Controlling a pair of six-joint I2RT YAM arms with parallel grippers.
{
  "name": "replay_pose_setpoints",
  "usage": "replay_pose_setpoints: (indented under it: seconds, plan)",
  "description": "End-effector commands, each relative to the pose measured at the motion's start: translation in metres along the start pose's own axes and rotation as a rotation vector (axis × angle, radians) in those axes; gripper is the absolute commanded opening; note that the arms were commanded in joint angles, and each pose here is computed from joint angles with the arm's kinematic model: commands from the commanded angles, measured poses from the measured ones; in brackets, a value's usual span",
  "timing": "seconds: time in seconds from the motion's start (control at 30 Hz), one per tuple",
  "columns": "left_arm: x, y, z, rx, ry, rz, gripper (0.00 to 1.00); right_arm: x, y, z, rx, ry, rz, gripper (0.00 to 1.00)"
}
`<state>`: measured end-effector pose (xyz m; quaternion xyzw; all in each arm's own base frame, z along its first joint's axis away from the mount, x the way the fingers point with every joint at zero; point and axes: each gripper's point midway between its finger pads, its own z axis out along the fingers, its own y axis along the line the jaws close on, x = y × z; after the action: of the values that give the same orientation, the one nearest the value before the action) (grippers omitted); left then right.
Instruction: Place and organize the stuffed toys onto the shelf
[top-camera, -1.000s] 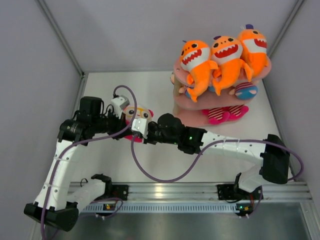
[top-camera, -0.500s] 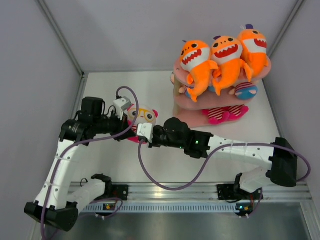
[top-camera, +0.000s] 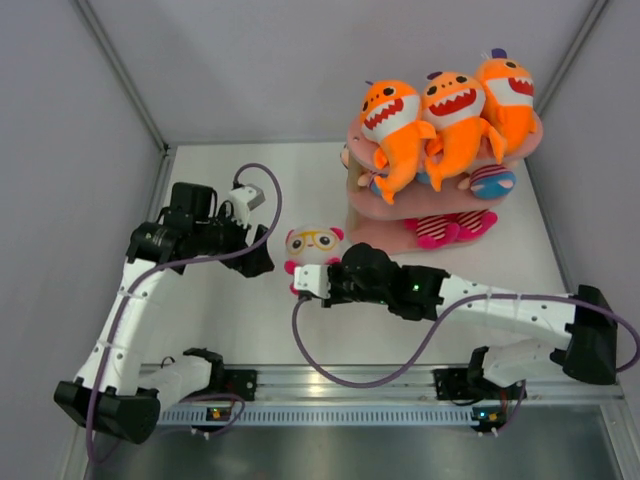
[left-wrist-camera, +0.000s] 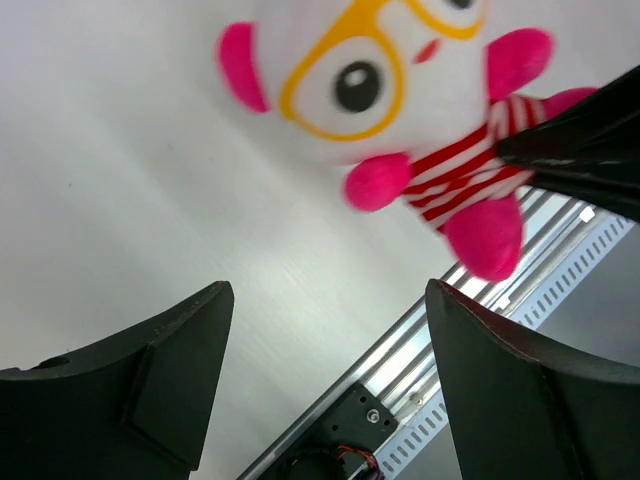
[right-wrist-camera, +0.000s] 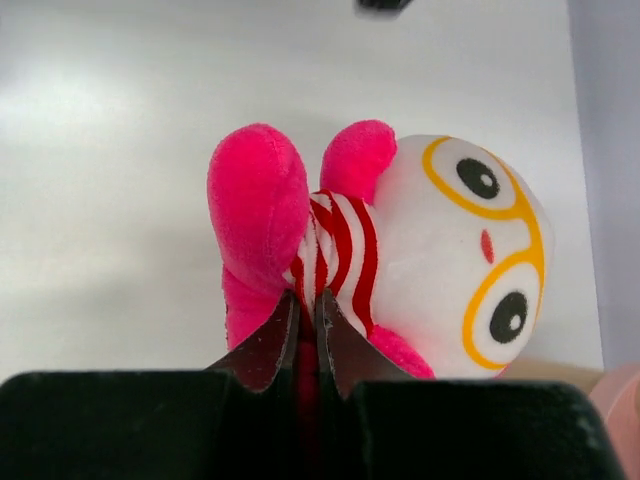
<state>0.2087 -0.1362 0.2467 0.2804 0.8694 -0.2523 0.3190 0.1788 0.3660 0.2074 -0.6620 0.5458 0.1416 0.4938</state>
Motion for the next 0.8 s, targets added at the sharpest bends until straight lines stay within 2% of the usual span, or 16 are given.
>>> replay_pose_setpoints:
  seconds: [0.0, 0.13, 0.3, 0.67, 0.77]
  plan:
    - [-0.005, 0.014, -0.002, -0.080, 0.003, -0.005, 0.84, 0.037, 0.010, -0.047, -0.038, 0.126, -0.071, 0.00]
    - [0.002, 0.029, 0.006, -0.127, 0.050, -0.014, 0.87, 0.045, 0.003, -0.071, 0.020, 0.125, -0.057, 0.00]
    - [0.018, 0.059, 0.005, -0.275, 0.120, 0.019, 0.88, 0.078, -0.004, -0.091, 0.088, 0.260, -0.048, 0.00]
    - [0.023, 0.058, 0.002, -0.285, 0.084, 0.025, 0.88, 0.108, -0.012, -0.121, 0.137, 0.445, -0.045, 0.00]
    - [0.021, 0.060, -0.005, -0.307, 0.066, 0.030, 0.88, 0.107, -0.013, -0.125, 0.140, 0.455, -0.047, 0.00]
